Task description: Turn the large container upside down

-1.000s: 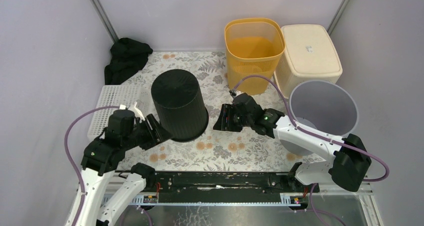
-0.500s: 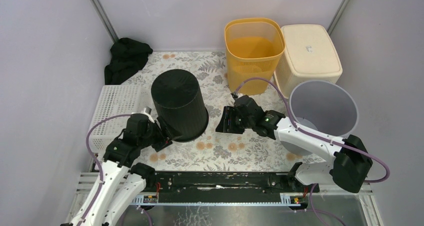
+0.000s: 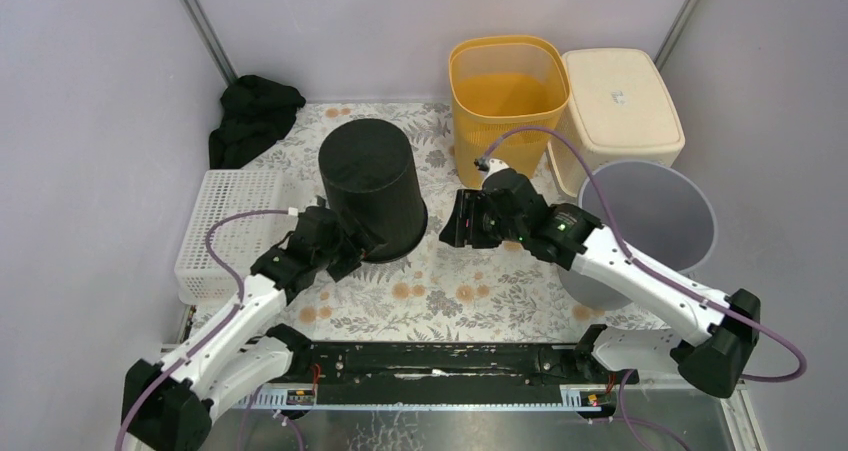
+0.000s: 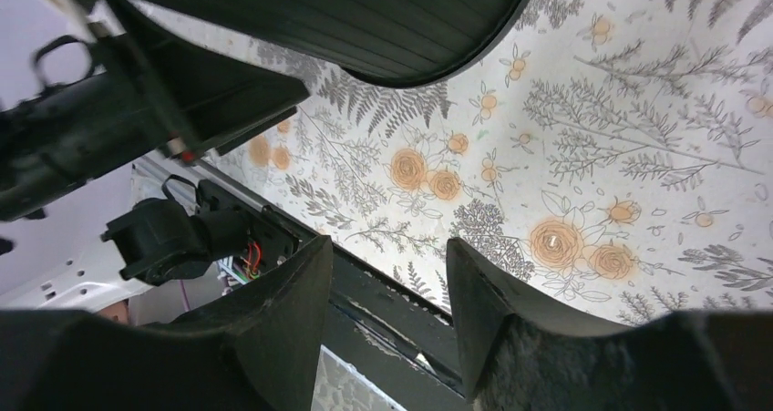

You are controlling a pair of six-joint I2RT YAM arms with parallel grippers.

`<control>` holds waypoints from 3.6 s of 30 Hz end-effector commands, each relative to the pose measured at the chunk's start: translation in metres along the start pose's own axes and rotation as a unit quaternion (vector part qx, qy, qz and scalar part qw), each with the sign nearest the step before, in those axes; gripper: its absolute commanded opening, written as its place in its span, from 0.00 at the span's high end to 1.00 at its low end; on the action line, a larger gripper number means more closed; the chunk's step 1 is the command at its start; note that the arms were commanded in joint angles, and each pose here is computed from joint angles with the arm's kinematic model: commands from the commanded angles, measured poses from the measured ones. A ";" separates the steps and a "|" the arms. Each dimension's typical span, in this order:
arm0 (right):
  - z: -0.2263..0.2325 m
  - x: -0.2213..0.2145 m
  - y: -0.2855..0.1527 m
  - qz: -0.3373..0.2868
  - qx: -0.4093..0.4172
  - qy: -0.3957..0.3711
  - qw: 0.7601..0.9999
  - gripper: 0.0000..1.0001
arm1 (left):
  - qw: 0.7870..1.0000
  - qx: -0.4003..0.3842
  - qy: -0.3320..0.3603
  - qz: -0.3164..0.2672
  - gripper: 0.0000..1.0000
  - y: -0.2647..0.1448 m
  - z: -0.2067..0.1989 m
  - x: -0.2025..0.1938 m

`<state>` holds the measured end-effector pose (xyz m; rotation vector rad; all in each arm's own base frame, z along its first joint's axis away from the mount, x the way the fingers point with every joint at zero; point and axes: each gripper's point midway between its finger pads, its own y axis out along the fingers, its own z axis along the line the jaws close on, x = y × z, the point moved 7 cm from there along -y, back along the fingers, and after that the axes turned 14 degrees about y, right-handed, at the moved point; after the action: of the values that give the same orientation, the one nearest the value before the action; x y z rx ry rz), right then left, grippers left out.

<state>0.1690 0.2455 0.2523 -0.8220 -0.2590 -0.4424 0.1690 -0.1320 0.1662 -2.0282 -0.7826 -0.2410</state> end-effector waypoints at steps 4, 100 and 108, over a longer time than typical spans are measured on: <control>0.006 0.019 -0.043 -0.055 -0.007 -0.026 0.998 0.42 | 0.995 0.011 0.002 -0.102 0.05 0.028 -0.028 0.052; -0.096 0.064 -0.122 -0.040 -0.379 -0.001 0.925 0.63 | 0.991 -0.029 0.091 -0.093 0.00 0.033 -0.063 0.138; -0.100 0.066 -0.123 -0.039 -0.401 -0.012 0.915 0.82 | 0.989 -0.041 0.097 -0.101 0.00 0.019 -0.069 0.140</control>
<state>0.1755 0.0832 0.2916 -1.5774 -0.1297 -0.6448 0.3051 -0.1343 0.2478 -1.9571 -0.8876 -0.5460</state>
